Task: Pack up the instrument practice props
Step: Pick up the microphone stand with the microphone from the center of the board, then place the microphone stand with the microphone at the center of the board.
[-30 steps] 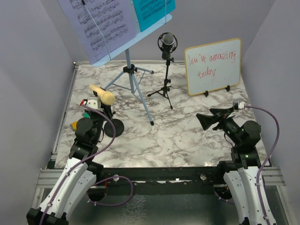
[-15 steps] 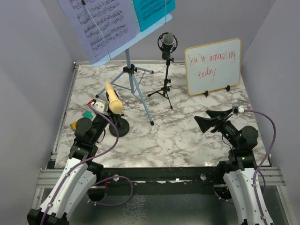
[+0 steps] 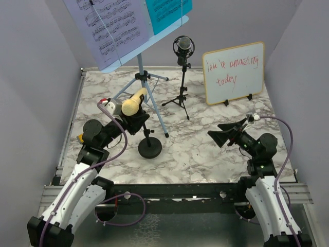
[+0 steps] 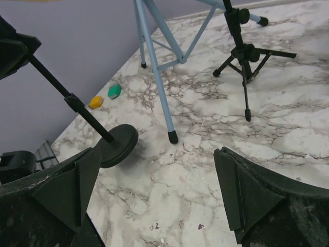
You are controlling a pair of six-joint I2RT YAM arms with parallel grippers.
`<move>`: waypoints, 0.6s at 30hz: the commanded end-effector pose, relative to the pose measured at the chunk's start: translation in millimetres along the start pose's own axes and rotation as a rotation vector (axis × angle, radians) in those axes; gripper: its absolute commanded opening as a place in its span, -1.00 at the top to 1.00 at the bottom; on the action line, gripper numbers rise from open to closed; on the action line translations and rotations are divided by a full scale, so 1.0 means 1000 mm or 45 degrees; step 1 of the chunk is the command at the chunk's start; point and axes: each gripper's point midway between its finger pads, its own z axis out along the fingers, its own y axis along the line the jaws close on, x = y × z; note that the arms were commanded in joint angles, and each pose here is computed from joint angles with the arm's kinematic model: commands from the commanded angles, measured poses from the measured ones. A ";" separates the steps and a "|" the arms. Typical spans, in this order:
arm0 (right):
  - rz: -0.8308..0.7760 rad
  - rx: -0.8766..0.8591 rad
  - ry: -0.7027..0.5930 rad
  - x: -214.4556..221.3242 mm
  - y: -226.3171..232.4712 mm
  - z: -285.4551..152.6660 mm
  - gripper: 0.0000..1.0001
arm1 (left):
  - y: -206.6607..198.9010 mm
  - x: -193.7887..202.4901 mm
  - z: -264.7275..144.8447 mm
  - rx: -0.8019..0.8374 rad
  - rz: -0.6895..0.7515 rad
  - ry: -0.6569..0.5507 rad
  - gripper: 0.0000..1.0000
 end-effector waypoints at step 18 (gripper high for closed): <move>0.146 -0.179 0.117 0.033 -0.001 0.014 -0.99 | -0.121 -0.019 0.099 0.599 0.215 -0.159 1.00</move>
